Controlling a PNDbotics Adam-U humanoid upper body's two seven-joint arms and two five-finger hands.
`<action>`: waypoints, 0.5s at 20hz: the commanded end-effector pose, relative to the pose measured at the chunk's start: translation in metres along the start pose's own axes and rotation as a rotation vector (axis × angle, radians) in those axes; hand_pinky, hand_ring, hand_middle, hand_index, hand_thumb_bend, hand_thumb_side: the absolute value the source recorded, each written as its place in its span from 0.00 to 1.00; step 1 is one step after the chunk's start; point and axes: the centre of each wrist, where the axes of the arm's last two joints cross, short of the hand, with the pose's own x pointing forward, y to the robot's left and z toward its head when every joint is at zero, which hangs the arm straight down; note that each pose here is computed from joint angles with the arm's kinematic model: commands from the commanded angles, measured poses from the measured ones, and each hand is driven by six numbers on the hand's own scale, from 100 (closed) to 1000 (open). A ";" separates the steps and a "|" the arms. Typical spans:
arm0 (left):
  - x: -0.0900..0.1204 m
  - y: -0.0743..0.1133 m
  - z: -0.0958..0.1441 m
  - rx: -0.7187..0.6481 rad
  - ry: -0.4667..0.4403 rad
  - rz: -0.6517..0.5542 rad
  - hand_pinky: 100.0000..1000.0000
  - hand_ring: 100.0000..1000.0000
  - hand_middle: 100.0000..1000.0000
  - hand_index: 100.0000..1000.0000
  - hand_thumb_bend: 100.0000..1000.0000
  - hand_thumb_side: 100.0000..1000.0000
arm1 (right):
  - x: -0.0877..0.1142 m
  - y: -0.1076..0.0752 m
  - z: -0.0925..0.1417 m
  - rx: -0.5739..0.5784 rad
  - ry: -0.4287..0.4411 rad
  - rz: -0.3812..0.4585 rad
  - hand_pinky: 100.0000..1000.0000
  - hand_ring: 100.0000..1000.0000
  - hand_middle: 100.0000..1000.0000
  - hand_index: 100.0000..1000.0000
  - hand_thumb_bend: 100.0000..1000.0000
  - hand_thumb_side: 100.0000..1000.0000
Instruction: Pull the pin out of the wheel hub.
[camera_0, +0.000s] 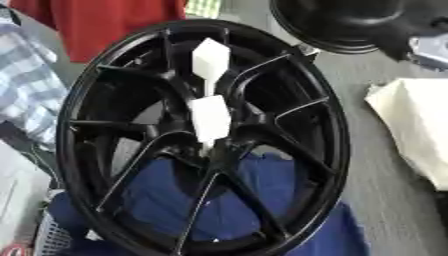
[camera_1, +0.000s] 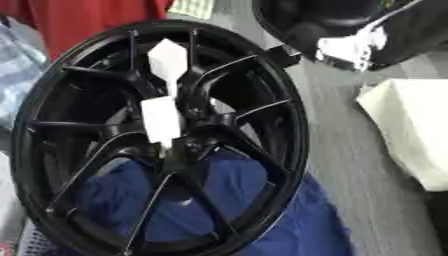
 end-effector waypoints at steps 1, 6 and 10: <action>0.010 0.004 -0.006 -0.026 -0.027 -0.030 0.85 0.90 0.75 0.83 0.72 0.55 | -0.009 -0.001 -0.016 0.076 -0.006 0.048 0.89 0.83 0.77 0.83 0.16 0.41; 0.009 0.008 -0.004 -0.017 -0.025 -0.048 0.85 0.90 0.75 0.83 0.72 0.55 | -0.022 0.008 -0.048 0.214 -0.026 0.080 0.87 0.80 0.78 0.86 0.20 0.47; 0.007 0.010 -0.003 -0.011 -0.017 -0.059 0.85 0.90 0.76 0.83 0.72 0.55 | -0.025 0.007 -0.058 0.256 -0.033 0.017 0.85 0.77 0.77 0.88 0.24 0.45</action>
